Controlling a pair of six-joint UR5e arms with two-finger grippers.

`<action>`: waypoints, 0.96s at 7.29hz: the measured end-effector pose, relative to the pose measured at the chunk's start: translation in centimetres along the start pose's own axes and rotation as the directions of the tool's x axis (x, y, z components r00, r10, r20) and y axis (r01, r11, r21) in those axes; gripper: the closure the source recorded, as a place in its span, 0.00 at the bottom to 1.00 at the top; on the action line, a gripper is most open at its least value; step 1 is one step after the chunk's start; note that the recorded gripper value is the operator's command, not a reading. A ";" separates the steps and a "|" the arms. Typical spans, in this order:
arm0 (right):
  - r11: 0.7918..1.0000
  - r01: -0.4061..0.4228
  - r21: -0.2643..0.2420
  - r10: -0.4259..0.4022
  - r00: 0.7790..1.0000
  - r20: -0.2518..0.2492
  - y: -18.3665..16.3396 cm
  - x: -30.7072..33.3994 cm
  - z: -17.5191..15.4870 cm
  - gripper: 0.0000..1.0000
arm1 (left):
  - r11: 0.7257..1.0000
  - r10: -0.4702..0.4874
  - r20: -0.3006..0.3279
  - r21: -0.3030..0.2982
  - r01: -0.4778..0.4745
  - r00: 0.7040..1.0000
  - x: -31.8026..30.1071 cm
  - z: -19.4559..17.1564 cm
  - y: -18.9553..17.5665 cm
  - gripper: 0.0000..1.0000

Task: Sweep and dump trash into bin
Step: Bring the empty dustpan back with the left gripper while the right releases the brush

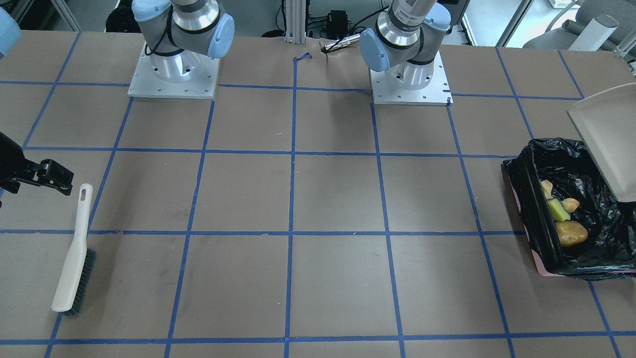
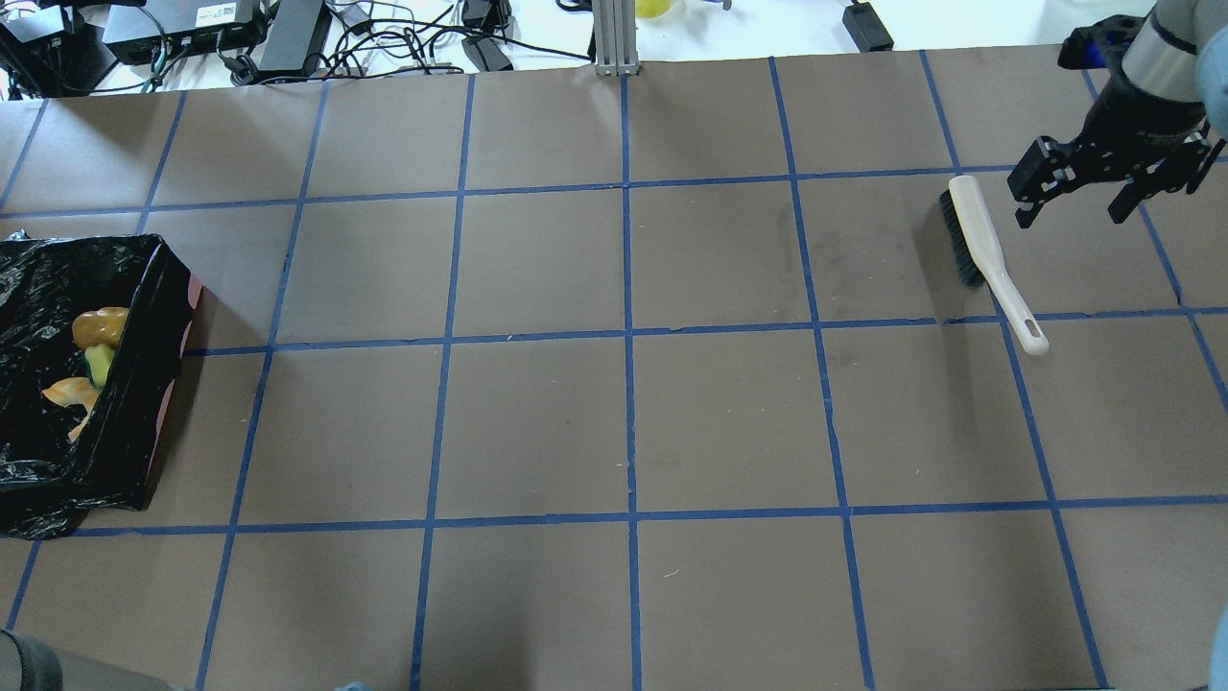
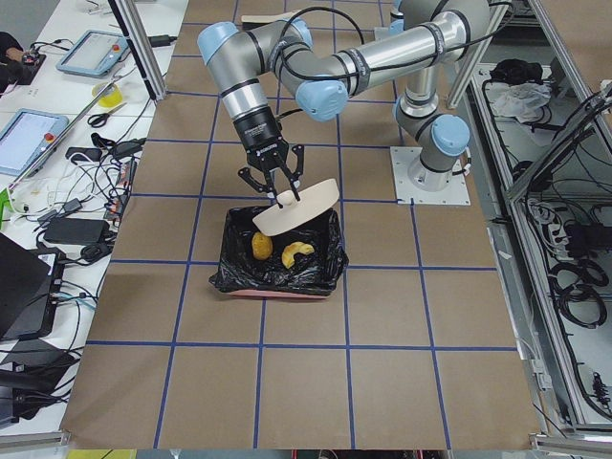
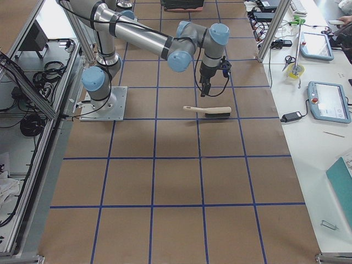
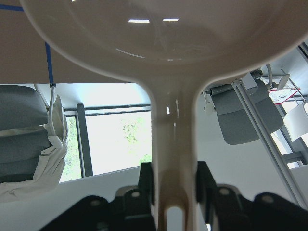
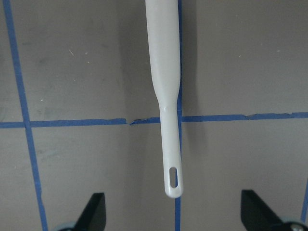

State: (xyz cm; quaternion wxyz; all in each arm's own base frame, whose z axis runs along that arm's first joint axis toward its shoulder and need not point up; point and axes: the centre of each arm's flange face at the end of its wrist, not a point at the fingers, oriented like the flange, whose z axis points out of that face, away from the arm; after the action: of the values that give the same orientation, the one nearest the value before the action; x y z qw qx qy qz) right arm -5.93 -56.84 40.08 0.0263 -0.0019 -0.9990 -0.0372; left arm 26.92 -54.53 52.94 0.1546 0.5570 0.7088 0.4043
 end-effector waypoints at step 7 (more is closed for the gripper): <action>0.982 0.160 0.104 -0.158 0.987 -0.025 5.1 -17.2 -8.4 0.00 | 0.866 -0.071 0.210 0.498 -0.045 0.975 -5.3 -4.7 -11.2 1.00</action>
State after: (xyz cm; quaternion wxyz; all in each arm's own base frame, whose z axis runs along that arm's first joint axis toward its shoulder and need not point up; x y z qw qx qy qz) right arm 11.70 -52.39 47.97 0.0318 0.0796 -0.9962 0.0136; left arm 18.07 -61.87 46.28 0.0860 0.6147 0.7712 0.1415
